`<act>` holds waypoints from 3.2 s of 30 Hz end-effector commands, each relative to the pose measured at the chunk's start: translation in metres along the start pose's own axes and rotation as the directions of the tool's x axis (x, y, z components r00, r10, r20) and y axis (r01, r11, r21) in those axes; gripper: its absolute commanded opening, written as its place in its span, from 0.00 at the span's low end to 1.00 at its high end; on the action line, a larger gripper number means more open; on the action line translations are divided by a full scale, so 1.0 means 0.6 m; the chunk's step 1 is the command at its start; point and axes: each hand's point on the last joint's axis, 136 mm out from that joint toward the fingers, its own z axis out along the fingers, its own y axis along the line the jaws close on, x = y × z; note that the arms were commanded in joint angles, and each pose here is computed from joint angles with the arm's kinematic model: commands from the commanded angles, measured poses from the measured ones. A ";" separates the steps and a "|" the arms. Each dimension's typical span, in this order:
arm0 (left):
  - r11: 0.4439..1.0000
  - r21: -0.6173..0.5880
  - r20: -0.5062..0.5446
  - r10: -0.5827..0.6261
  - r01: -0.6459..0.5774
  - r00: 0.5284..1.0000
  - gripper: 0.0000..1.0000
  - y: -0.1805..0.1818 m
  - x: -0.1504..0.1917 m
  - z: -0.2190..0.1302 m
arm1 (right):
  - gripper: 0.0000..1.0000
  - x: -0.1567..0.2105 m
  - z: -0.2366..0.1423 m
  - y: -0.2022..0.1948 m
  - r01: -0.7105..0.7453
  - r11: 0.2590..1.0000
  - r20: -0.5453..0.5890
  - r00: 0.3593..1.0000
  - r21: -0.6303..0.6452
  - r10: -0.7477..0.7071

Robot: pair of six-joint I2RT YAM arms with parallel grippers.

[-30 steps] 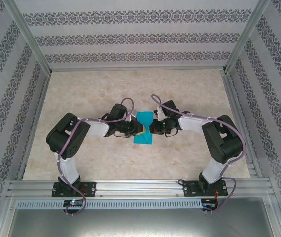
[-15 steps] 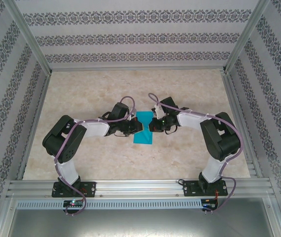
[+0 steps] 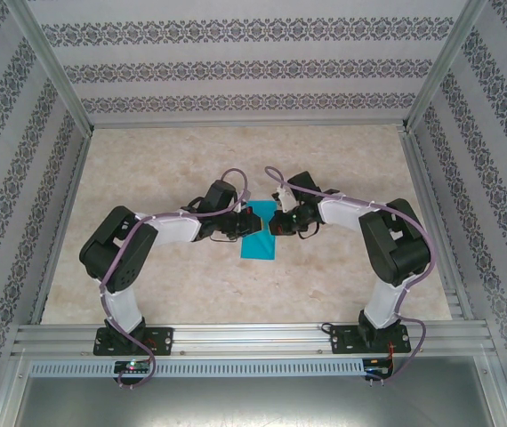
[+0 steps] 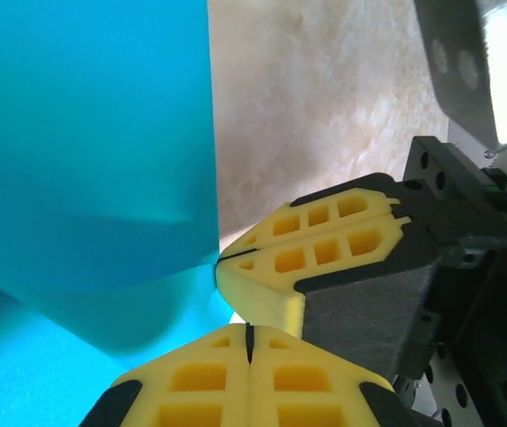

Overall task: Fold a paper plane with a square sheet of paper (pick it up from the middle)
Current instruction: Fold the triangle a second time at the center of the table.

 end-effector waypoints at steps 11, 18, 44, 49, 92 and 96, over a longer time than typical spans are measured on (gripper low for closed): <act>1.000 0.022 -0.039 0.012 -0.012 0.999 0.00 -0.012 0.004 0.024 | 0.01 -0.014 -0.002 -0.015 0.046 0.999 -0.015 0.999 0.028 -0.046; 1.000 0.017 -0.047 0.000 0.001 0.999 0.00 -0.006 0.005 0.030 | 0.01 -0.016 0.001 -0.019 0.053 0.998 -0.022 0.998 0.037 -0.052; 0.999 -0.030 -0.069 -0.034 0.032 0.997 0.00 0.019 0.013 0.041 | 0.01 -0.018 0.011 -0.028 0.056 0.997 -0.042 0.998 0.054 -0.054; 0.999 -0.034 -0.076 -0.039 0.037 0.996 0.00 0.022 0.015 0.043 | 0.02 -0.018 0.013 -0.031 0.052 0.997 -0.046 0.998 0.060 -0.050; 0.994 -0.095 -0.066 -0.063 0.056 0.996 0.00 0.041 0.018 0.039 | 0.03 -0.016 0.022 -0.016 0.059 0.998 -0.065 0.996 0.018 -0.058; 0.992 -0.106 -0.075 -0.076 0.067 0.994 0.00 0.048 0.022 0.042 | 0.03 -0.011 0.028 -0.006 0.065 0.998 -0.070 0.995 -0.004 -0.065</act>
